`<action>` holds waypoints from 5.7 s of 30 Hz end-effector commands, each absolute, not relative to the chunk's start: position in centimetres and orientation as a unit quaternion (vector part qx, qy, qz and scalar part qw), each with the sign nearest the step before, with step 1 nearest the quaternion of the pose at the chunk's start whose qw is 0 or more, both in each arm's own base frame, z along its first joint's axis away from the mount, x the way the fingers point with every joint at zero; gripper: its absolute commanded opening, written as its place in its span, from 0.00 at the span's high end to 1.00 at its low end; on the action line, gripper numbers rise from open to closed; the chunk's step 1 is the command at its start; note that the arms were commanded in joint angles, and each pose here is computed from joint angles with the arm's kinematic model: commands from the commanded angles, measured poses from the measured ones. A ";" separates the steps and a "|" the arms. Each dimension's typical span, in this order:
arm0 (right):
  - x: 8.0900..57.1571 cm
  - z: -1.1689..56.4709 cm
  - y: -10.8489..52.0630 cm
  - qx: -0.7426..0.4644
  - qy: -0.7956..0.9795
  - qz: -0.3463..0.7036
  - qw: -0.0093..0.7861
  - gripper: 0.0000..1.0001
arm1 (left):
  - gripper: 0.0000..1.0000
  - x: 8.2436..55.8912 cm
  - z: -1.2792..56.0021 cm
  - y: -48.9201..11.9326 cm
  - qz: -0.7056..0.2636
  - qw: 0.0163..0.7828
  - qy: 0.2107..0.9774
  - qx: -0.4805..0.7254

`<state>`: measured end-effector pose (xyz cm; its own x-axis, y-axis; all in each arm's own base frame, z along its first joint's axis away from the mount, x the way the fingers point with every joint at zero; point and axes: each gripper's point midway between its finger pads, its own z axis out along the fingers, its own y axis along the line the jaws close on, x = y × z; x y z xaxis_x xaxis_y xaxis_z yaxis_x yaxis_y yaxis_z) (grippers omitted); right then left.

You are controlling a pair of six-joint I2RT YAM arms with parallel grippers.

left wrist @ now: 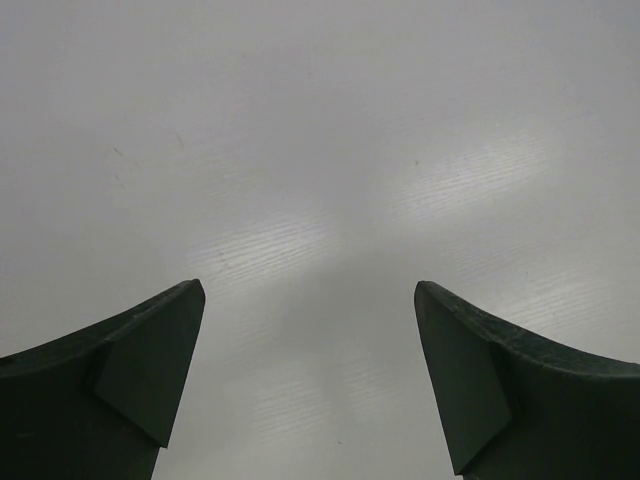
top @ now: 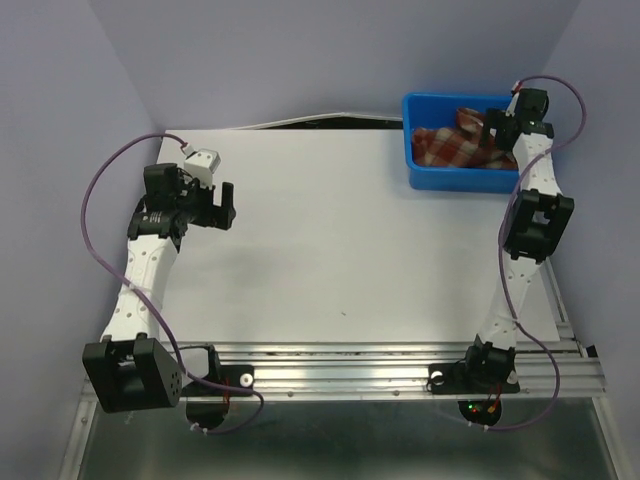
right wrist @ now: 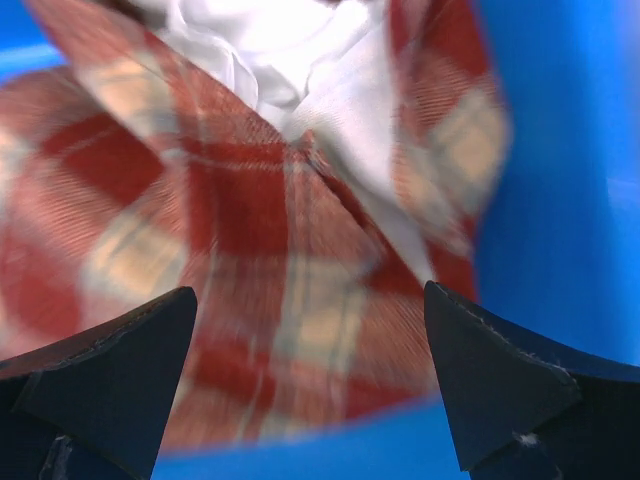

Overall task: Fold and stack the skirts
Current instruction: Grab the skirt from the pile, then move the skirt to the center of the board, then flatten the skirt out

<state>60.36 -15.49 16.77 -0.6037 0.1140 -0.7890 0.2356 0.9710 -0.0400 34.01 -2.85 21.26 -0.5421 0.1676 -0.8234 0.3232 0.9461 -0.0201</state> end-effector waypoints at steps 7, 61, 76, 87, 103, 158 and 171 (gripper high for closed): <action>65.9 9.3 -15.3 0.097 0.879 -0.044 0.464 0.00 | 0.01 35.6 22.1 -2.8 -0.082 0.463 0.872 0.135; 33.1 23.4 19.4 -0.137 0.798 0.464 0.361 0.99 | 0.01 26.9 30.3 -4.9 -0.111 0.532 0.788 0.290; 29.5 13.2 13.7 -0.146 0.890 0.281 0.327 0.43 | 0.01 27.7 20.8 -12.8 -0.153 0.444 0.758 0.452; 27.8 14.6 15.0 -0.197 0.873 0.324 0.307 0.98 | 0.07 33.7 16.4 -24.5 -0.258 0.397 0.704 0.529; 25.1 20.6 15.7 -0.352 0.798 0.311 0.379 0.99 | 0.18 31.6 14.7 -30.7 -0.382 0.363 0.632 0.568; 33.8 8.4 12.7 -0.260 0.917 0.132 0.273 0.13 | 0.20 38.7 21.3 -9.8 -0.122 0.449 0.745 0.478; 37.8 5.9 14.3 -0.303 0.897 0.143 0.289 0.22 | 0.20 23.0 11.7 -20.5 -0.052 0.370 0.518 0.770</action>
